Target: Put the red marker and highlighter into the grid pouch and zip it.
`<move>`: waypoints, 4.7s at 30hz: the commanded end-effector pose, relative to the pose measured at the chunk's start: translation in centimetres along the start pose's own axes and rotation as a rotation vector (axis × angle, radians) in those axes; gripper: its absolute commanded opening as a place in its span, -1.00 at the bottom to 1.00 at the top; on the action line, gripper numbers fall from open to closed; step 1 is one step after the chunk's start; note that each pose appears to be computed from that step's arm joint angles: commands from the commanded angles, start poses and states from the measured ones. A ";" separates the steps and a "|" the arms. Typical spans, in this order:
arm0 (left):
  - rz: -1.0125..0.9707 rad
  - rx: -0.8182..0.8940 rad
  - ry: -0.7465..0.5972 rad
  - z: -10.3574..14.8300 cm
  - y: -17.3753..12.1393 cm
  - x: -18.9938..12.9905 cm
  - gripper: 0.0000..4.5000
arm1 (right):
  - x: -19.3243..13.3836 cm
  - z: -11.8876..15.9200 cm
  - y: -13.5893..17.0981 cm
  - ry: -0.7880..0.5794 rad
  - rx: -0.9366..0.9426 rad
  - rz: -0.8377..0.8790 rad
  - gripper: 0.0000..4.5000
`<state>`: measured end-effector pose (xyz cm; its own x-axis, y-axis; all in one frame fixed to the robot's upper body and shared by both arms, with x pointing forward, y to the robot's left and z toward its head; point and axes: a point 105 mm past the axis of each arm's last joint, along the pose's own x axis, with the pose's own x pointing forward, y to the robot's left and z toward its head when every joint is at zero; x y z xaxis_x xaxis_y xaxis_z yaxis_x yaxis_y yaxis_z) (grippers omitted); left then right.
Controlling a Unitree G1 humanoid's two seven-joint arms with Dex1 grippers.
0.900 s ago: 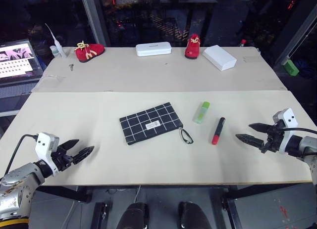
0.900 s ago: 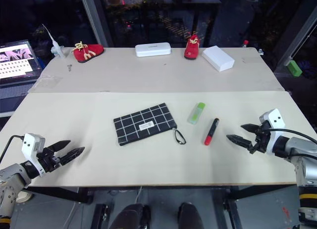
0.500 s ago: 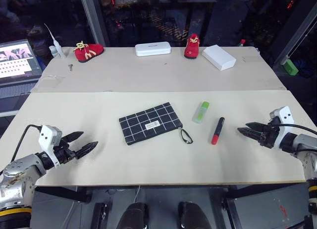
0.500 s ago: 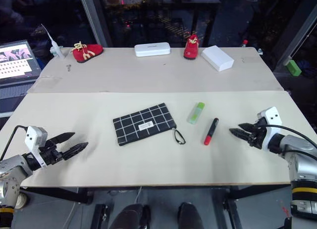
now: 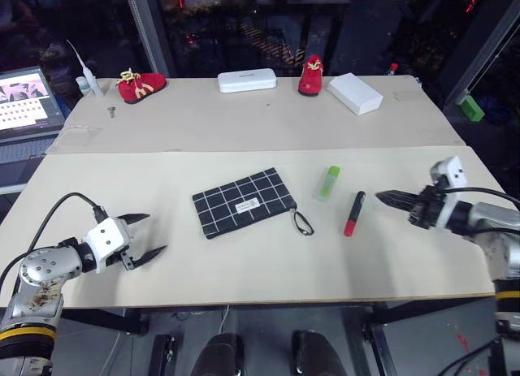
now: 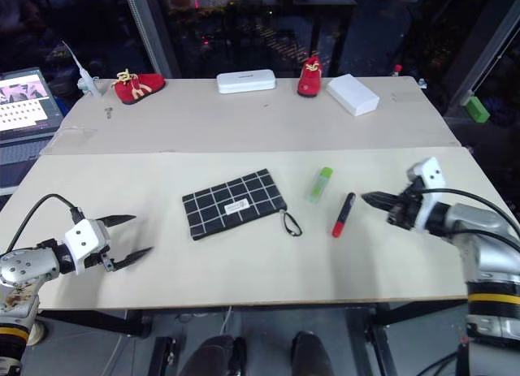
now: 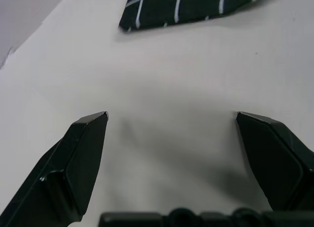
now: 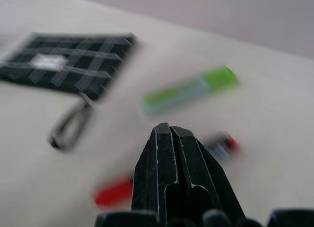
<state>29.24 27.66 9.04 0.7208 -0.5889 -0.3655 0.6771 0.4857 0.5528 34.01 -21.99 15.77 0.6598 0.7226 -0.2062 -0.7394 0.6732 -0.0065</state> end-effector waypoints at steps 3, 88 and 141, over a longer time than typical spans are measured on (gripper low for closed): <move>-0.014 0.078 -0.023 0.5 -0.1 0.9 1.00 | 5.6 3.6 4.5 -0.088 -0.084 0.123 -0.99; -0.165 0.468 -0.390 8.5 -3.1 12.3 -0.95 | 14.6 -0.6 5.7 0.249 -0.468 0.115 -1.00; -0.004 -0.242 -0.329 11.6 -0.3 10.4 -1.00 | 10.8 4.5 2.3 0.079 -0.158 0.029 0.51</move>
<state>34.88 14.07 12.10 0.6553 -0.7407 -0.1481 0.7375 0.5850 0.3374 39.66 -12.17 16.65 0.6107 0.7255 -0.3173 -0.7824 0.6146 -0.1006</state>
